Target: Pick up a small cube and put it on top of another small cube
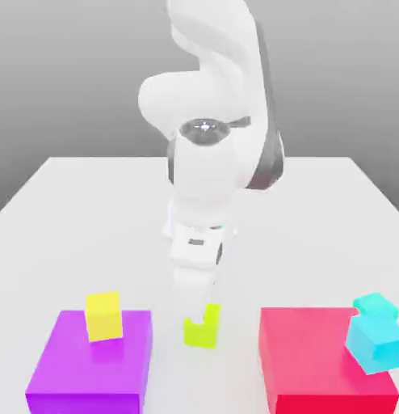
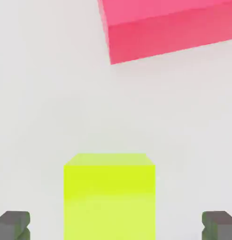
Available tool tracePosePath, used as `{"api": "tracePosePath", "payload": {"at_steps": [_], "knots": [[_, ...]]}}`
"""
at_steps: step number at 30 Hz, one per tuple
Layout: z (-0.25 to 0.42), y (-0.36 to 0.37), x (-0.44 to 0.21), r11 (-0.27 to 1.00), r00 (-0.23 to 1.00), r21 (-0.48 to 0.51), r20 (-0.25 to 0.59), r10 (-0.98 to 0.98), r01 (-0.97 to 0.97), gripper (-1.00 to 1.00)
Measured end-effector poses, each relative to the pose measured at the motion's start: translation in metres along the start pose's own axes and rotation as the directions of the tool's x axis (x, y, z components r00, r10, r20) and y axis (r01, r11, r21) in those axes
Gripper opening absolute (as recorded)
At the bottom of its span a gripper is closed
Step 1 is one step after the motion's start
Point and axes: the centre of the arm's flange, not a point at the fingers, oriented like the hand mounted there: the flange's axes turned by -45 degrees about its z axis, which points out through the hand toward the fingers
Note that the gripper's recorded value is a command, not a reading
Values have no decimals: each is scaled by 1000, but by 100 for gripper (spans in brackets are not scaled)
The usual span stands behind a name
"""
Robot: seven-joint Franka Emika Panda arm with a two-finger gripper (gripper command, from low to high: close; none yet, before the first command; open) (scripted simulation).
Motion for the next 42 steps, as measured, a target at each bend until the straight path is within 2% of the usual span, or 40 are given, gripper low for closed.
{"api": "tracePosePath", "payload": {"at_steps": [3,4,11,20,26,31,38,42], "knots": [[26,-2,-1,1000,1000,0,2,1,-1,0],[30,-2,-1,1000,1000,1,1,1,-1,-100],[29,-2,-1,1000,1000,3,0,1,-1,-100],[-34,3,0,1000,1000,1,1,29,-29,-100],[-62,21,91,977,978,-27,10,-210,210,-100],[-73,-10,186,849,849,-14,11,-528,528,-100],[-85,-90,295,522,522,1,0,-853,853,-100],[-46,-82,293,526,526,1,0,-851,851,-100]]}}
